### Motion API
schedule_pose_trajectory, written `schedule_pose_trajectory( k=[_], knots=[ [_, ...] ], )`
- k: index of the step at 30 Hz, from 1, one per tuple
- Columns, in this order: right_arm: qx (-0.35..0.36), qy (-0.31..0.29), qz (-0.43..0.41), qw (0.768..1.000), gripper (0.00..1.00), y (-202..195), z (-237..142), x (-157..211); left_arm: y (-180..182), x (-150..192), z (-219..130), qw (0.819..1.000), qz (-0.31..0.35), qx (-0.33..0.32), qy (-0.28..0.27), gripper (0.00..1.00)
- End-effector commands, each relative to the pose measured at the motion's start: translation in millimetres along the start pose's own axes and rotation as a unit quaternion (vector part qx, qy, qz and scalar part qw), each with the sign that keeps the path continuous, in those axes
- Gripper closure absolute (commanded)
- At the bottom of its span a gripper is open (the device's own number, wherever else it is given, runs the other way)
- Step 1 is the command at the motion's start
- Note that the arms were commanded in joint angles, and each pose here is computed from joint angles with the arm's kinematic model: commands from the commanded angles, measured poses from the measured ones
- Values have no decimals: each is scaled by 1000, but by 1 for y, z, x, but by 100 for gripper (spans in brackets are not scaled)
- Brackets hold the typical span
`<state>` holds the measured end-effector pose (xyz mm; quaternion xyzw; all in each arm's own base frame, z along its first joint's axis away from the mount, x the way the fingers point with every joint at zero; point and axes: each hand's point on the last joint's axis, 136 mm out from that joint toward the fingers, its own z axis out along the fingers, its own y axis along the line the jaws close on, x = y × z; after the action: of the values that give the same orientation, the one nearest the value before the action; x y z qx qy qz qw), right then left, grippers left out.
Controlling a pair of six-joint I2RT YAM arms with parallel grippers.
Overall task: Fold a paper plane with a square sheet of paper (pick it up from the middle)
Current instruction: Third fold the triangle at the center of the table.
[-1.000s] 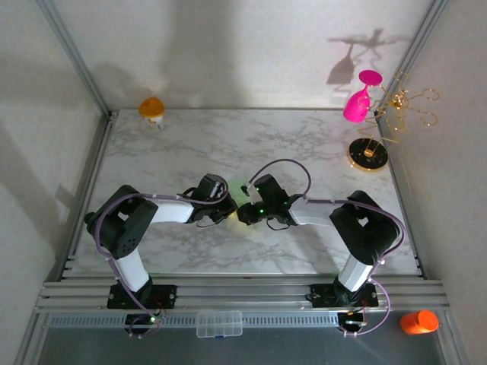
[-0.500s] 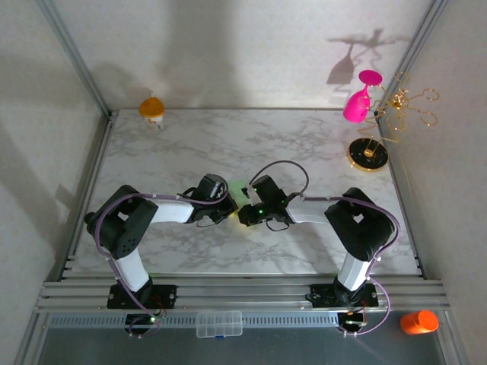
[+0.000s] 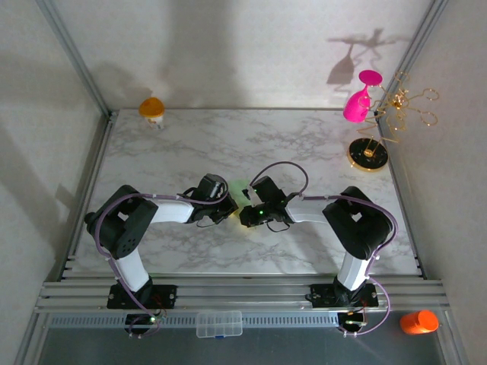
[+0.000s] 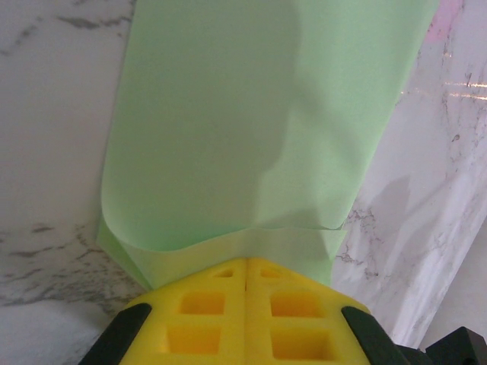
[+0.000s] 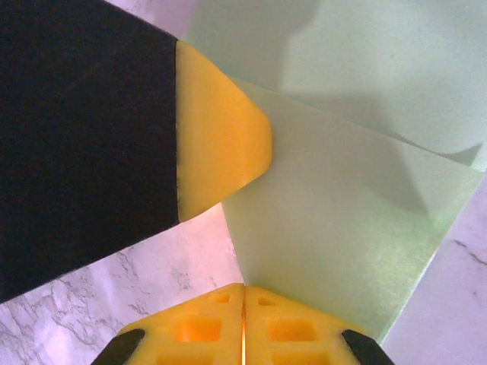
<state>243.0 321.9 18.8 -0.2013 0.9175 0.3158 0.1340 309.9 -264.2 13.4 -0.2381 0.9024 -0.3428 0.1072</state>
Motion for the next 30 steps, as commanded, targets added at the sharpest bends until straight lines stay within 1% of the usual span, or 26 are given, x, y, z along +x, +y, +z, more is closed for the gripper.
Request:
schedule_pose_trajectory(
  k=[1,9,20,22,26,28,30],
  knots=[
    [26,39,10,999,90,-17,1,22,69,6,6,993,-22,-113,-6,96],
    [-1,49,5,999,90,-7,-14,37,74,4,6,992,-23,-120,-9,96],
    [25,58,23,998,89,-24,-20,56,69,4,6,993,-16,-114,-6,96],
    [19,38,15,999,90,-20,-24,44,66,4,7,994,-15,-109,-4,96],
    [-44,-48,-14,998,89,19,-42,-7,58,4,6,995,-12,-96,-3,96],
    [-49,-64,-14,997,89,24,-45,-16,53,6,6,996,-9,-86,0,95],
    [-34,-63,-11,997,89,17,-40,-19,50,6,6,997,-8,-82,1,95]
  ],
)
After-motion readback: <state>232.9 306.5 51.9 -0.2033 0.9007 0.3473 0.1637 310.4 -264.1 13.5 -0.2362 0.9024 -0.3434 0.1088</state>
